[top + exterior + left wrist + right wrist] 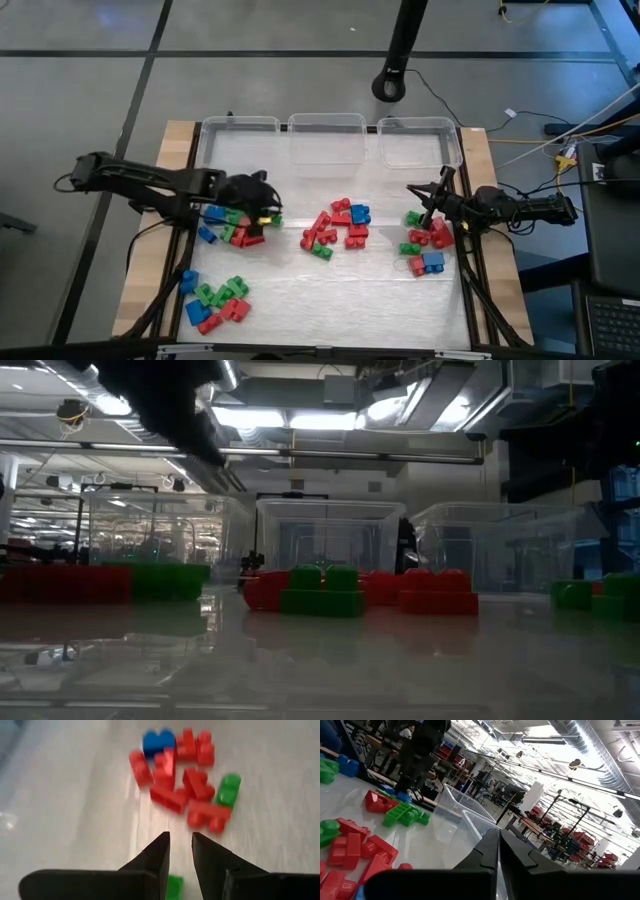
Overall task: Sort blocks
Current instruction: Put the green game piece into the left transparent bin
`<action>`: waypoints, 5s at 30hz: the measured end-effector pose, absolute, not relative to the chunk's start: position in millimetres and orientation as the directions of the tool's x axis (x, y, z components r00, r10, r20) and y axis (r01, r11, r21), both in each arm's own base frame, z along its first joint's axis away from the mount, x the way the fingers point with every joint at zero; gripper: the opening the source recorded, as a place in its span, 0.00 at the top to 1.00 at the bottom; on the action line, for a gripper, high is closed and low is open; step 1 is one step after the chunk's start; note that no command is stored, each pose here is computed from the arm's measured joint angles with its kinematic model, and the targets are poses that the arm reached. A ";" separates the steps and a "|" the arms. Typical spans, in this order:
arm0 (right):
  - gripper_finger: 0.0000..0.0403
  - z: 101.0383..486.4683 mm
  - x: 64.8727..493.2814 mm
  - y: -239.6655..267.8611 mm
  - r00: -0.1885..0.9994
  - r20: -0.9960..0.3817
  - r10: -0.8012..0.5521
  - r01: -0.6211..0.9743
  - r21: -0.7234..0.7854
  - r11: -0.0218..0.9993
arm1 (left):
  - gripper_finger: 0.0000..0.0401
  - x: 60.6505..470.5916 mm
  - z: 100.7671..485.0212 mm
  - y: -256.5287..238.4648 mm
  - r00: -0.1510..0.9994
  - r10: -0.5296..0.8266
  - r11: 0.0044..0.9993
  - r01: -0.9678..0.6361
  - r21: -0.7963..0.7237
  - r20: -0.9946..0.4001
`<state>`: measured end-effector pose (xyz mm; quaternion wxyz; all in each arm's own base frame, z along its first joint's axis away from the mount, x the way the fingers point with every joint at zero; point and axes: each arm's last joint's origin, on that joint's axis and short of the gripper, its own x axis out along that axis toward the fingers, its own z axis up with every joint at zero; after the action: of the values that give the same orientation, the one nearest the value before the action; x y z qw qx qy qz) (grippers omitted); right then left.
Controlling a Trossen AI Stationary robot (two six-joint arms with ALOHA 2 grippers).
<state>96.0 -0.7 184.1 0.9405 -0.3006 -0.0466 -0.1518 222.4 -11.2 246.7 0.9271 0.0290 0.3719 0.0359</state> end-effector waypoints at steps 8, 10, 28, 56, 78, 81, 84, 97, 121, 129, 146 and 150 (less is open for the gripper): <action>0.95 183.9 96.0 -0.7 0.950 0.178 -0.257 0.313 -0.568 0.761 | 0.82 232.2 216.0 -19.1 0.572 0.081 0.997 -0.062 0.056 -0.816; 0.95 183.6 96.1 -0.7 0.950 0.175 -0.257 0.311 -0.571 0.760 | 0.82 234.4 209.6 -19.2 0.541 0.084 0.996 -0.074 0.052 -0.837; 0.95 183.4 96.1 -0.7 0.951 0.173 -0.257 0.309 -0.573 0.759 | 0.82 248.8 165.1 -19.9 0.353 0.101 0.995 -0.016 0.102 -0.930; 0.95 182.7 96.2 -0.8 0.951 0.165 -0.261 0.308 -0.576 0.757 | 0.99 253.7 238.5 -14.5 0.557 0.132 0.987 0.004 0.162 -0.820; 0.95 181.1 96.3 -1.5 0.947 0.148 -0.285 0.317 -0.575 0.755 | 0.97 184.7 306.7 79.3 0.496 0.759 0.651 -0.563 0.508 -0.423; 0.95 181.1 96.3 -1.5 0.947 0.148 -0.286 0.317 -0.574 0.755 | 0.97 182.5 294.4 92.6 0.427 0.780 0.624 -0.587 0.516 -0.458; 0.95 181.1 96.3 -1.5 0.947 0.148 -0.285 0.317 -0.574 0.755 | 0.95 181.5 285.0 100.8 0.380 0.789 0.608 -0.602 0.518 -0.483; 0.95 180.5 96.3 -1.5 0.948 0.142 -0.285 0.314 -0.575 0.755 | 0.73 183.4 276.1 105.9 0.345 0.784 0.601 -0.630 0.492 -0.516; 0.95 179.6 96.4 -1.9 0.946 0.133 -0.297 0.317 -0.579 0.751 | 0.41 196.0 283.8 26.5 0.644 0.174 0.980 -0.186 0.068 -0.745; 0.95 179.2 96.4 -1.9 0.945 0.130 -0.300 0.317 -0.582 0.749 | 0.41 205.6 240.6 12.2 0.512 0.140 0.983 -0.172 0.059 -0.847; 0.95 179.3 96.4 -1.9 0.945 0.130 -0.300 0.318 -0.581 0.749 | 0.41 230.9 168.5 18.6 0.170 0.254 0.967 -0.020 0.255 -0.952; 0.95 179.3 96.4 -1.9 0.945 0.130 -0.300 0.317 -0.581 0.750 | 0.41 232.9 160.3 23.4 0.127 0.275 0.961 -0.027 0.274 -0.953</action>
<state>96.4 -1.9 179.3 0.9352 -0.3131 -0.0143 -0.1649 232.9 23.4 160.3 0.7446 0.0950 0.6528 0.1016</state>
